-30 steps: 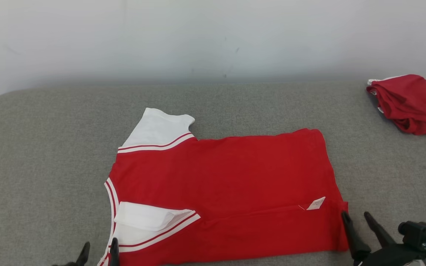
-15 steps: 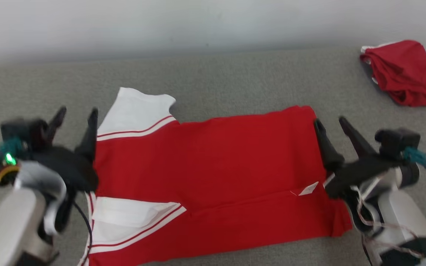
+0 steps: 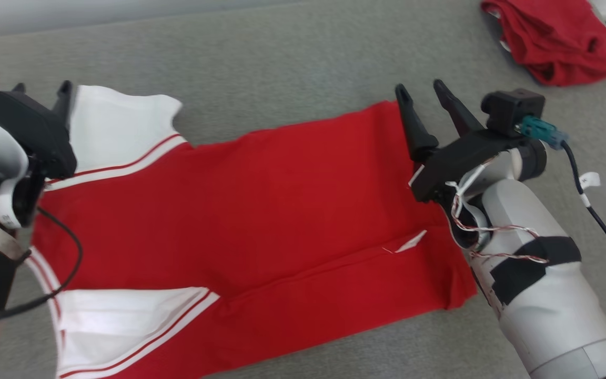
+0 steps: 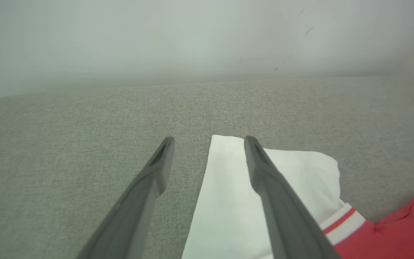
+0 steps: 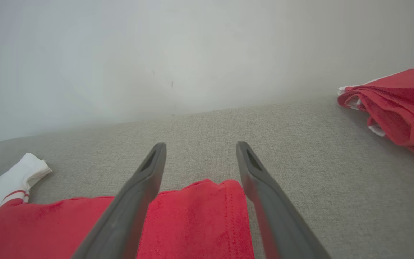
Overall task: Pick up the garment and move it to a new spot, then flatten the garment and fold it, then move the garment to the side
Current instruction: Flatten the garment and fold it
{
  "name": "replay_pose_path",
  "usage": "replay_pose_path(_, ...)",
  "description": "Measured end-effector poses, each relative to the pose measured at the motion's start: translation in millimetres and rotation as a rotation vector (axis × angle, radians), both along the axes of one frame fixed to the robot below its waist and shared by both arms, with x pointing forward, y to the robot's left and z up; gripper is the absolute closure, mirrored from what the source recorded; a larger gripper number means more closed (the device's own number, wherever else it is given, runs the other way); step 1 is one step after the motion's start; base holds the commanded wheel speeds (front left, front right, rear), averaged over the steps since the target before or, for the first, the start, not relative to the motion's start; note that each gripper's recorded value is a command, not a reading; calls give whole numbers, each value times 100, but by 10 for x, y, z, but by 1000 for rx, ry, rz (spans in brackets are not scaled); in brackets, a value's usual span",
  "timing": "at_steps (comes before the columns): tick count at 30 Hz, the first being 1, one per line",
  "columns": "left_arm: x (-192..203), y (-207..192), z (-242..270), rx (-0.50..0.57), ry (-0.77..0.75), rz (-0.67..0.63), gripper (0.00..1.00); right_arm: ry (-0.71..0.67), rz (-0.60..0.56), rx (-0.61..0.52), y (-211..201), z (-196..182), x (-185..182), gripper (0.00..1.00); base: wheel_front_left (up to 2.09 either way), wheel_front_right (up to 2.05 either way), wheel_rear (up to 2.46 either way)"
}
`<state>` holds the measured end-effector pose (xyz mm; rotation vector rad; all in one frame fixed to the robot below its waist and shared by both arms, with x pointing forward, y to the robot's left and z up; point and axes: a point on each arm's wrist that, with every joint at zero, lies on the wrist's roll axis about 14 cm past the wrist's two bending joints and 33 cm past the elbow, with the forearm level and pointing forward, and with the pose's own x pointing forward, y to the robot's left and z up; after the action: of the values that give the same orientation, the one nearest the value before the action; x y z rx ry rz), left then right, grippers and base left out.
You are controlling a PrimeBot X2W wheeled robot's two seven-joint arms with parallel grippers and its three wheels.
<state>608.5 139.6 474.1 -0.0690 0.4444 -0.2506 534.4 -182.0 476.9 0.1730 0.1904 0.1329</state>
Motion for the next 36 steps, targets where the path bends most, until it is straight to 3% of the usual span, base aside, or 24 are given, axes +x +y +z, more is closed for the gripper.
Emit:
replay_pose_path(11,247,-207,-719,42,156,-29,0,34,-58,-26,-293,-253,-67,0,0,0,0)
replay_pose_path(17,294,-210,-824,35,156,-14,0,28,-55,-42,-325,-246,-48,0,0,0,0)
replay_pose_path(18,291,-204,-841,41,162,-15,16,26,-53,-43,-319,-240,-40,0,0,0,0)
replay_pose_path(19,301,-215,-824,42,151,-22,100,26,-52,-43,-319,-241,-40,0,0,0,0)
replay_pose_path(24,283,-298,-739,23,107,-51,100,45,-50,-44,-319,-290,-68,0,0,0,0)
replay_pose_path(30,232,-342,-455,8,3,-84,100,165,-57,-20,-312,-495,-135,0,0,0,0)
replay_pose_path(36,137,-374,-192,-24,-82,-106,100,230,-56,-13,-288,-505,25,0,0,0,0)
